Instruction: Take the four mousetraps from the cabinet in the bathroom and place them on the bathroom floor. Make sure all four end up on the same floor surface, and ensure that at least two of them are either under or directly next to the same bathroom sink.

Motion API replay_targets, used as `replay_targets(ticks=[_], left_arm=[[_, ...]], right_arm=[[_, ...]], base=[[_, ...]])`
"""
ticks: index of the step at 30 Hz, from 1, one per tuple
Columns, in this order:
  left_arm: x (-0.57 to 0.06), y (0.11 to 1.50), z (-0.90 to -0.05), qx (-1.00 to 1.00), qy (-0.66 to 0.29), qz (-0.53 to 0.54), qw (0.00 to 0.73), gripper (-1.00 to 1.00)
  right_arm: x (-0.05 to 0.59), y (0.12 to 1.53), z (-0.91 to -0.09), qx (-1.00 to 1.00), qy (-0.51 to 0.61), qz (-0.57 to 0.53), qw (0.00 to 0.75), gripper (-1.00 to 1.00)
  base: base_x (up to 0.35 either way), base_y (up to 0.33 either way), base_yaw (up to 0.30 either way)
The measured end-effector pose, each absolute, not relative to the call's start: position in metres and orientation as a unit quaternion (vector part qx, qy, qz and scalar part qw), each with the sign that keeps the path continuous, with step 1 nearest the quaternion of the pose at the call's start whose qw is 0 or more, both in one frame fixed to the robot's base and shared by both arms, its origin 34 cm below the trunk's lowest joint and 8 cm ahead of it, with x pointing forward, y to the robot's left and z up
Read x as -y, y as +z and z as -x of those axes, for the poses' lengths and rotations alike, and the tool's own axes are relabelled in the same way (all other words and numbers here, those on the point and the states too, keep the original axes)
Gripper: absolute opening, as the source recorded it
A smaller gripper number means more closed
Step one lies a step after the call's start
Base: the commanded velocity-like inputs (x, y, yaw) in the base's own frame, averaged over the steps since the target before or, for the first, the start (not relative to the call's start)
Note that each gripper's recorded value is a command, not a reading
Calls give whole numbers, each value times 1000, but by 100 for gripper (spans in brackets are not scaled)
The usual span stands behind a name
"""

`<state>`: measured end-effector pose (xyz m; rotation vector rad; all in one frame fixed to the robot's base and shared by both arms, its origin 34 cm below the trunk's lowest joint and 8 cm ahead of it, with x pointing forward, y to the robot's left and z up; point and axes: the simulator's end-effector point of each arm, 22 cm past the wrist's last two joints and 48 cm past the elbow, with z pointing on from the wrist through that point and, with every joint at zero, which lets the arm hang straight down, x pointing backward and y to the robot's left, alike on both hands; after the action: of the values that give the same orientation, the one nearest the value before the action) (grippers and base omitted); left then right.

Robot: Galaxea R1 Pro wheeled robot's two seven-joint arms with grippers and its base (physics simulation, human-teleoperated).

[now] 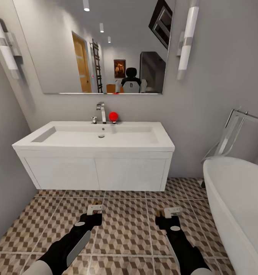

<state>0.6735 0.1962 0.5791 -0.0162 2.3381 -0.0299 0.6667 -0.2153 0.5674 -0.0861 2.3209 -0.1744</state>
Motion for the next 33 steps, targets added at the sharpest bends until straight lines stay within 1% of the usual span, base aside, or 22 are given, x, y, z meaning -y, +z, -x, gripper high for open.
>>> replay_targets(ticks=[14,22,33], left_arm=[[-196,552,-670,-920,-12,6,391,-100],[-197,536,-667,-920,-11,6,391,-100],[-196,513,-663,-920,-13,6,391,-100]], right_arm=[[209,536,-660,-917,-67,46,391,-100],[207,527,-664,-908,-65,45,411,-100],[206,505,-661,-907,-64,44,414,-100]], base=[[0,0,0],[0,0,0],[0,0,0]])
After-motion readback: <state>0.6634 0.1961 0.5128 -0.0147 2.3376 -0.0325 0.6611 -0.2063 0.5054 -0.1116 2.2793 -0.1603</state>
